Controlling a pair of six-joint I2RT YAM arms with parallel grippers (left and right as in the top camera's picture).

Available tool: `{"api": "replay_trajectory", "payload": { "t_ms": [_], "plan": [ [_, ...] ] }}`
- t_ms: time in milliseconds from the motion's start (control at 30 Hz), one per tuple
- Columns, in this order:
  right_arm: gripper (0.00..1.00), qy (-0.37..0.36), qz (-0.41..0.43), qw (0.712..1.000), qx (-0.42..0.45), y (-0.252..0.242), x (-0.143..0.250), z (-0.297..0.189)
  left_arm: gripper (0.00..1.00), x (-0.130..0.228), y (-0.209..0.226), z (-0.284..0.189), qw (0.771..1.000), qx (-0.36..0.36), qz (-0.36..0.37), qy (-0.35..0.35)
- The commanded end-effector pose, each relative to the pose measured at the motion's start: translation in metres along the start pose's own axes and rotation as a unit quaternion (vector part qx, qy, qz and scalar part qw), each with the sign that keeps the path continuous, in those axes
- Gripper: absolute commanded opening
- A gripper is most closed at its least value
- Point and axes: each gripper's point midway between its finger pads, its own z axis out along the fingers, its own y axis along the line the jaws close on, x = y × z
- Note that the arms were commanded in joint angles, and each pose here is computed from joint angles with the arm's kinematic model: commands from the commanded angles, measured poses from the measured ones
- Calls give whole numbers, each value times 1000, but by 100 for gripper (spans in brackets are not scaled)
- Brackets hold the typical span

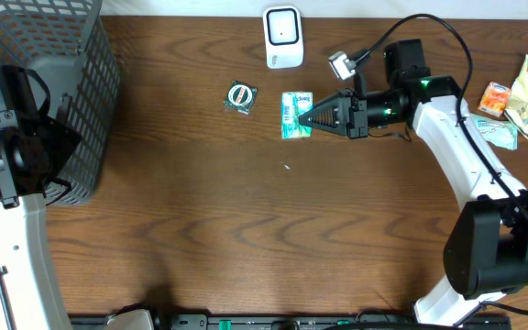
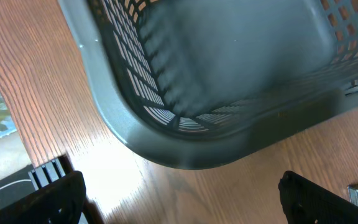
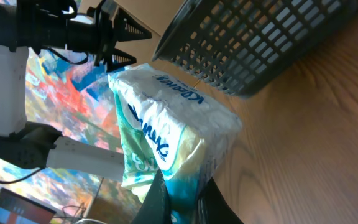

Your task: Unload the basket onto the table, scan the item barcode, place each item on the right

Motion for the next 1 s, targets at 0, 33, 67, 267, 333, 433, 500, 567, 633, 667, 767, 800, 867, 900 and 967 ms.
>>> {"api": "replay_trajectory", "payload": {
  "t_ms": [0, 33, 67, 267, 333, 433, 500, 567, 633, 667, 767, 800, 867, 900, 967],
  "plan": [
    [1, -9, -35, 999, -13, 15, -6, -3, 98, -1, 4, -1, 1000, -4, -7, -5],
    [1, -8, -38, 999, -14, 16, -6, -3, 98, -1, 4, -1, 1000, -4, -7, -5],
    [1, -8, -41, 999, -14, 16, -5, -2, 98, -1, 4, -1, 1000, -4, -7, -5],
    [1, -6, -47, 999, -16, 16, -5, 0, 97, -1, 4, -1, 1000, -4, -7, -5],
    [1, -6, -46, 999, -16, 16, -5, 0, 98, -1, 4, -1, 1000, -4, -7, -5],
    [1, -6, -46, 999, -16, 16, -4, 0, 98, -1, 4, -1, 1000, -4, -7, -5],
    [1, -5, -46, 999, -17, 16, -4, 1, 98, -1, 4, -1, 1000, -4, -7, -5],
    [1, -4, -46, 999, -18, 17, -4, 2, 98, -1, 4, -1, 1000, -4, -7, -5],
    [1, -1, -46, 999, -20, 18, -3, 4, 98, -1, 4, -1, 1000, -4, -7, -5],
    [1, 0, -46, 999, -21, 18, -2, 5, 98, -1, 4, -1, 1000, -4, -7, -5],
    [1, 3, -46, 999, -24, 19, -1, 9, 98, -1, 4, -1, 1000, -4, -7, -5],
    [1, 5, -46, 999, -25, 20, -1, 10, 98, -1, 4, -1, 1000, -4, -7, -5],
    [1, 6, -46, 999, -25, 20, 0, 11, 98, -1, 4, -1, 1000, -4, -7, -5],
    [1, 8, -46, 999, -23, 19, 0, 11, 98, -1, 4, -1, 1000, -4, -7, -5],
    [1, 9, -45, 999, -19, 18, 1, 12, 97, -1, 4, -1, 1000, -4, -7, -5]
  ]
}}
